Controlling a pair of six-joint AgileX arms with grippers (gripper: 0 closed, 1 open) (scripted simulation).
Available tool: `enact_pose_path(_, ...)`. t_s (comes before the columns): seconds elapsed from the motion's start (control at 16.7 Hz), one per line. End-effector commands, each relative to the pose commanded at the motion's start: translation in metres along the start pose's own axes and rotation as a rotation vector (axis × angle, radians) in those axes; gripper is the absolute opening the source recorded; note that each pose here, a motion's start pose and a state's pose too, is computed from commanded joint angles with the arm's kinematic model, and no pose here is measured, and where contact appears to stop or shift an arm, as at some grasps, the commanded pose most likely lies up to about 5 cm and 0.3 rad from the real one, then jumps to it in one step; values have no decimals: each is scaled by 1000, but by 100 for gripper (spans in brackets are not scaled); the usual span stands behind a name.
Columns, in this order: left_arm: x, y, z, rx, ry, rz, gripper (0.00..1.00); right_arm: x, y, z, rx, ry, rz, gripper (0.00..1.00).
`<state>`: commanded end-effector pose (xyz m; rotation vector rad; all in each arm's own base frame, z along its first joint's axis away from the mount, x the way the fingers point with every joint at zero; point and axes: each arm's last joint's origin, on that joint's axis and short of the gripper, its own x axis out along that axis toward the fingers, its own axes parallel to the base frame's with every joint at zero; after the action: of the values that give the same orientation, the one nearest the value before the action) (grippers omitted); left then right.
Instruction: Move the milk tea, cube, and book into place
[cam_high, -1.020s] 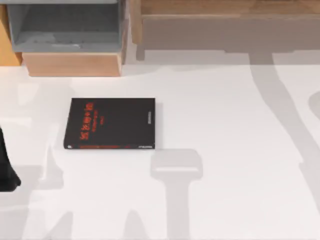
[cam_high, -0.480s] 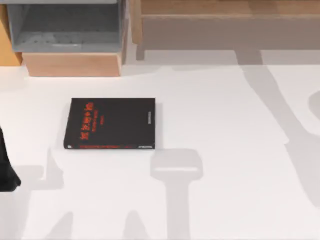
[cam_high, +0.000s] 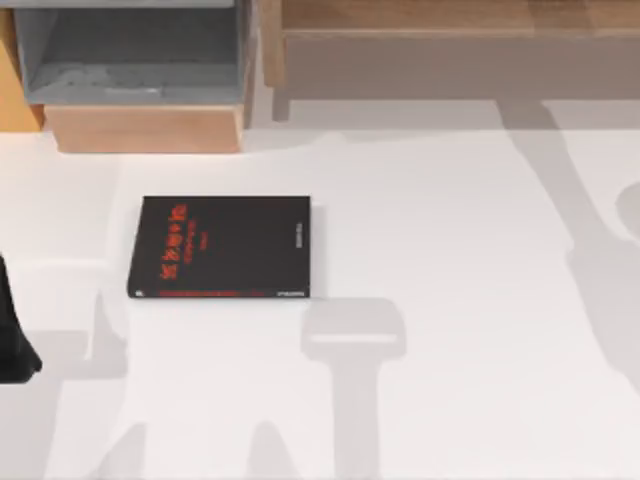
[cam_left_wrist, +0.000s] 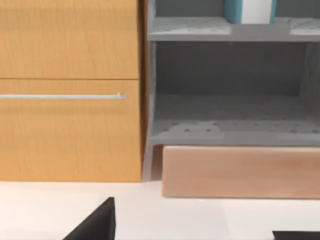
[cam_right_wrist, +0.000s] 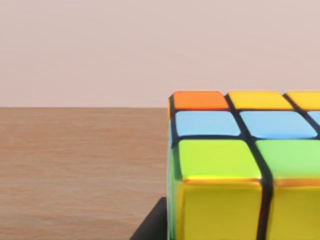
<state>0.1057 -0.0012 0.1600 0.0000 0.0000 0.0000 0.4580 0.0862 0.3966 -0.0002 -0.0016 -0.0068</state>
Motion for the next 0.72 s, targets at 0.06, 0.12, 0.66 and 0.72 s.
enact_pose_path(0.06,0,0,0,0,0,0,100,0,0,0,0,0,0,0)
enact_pose_path(0.12,0,0,0,0,0,0,100,0,0,0,0,0,0,8)
enact_pose_path(0.66,0,0,0,0,0,0,100,0,0,0,0,0,0,75)
enact_pose_path(0.72,0,0,0,0,0,0,100,0,0,0,0,0,0,83)
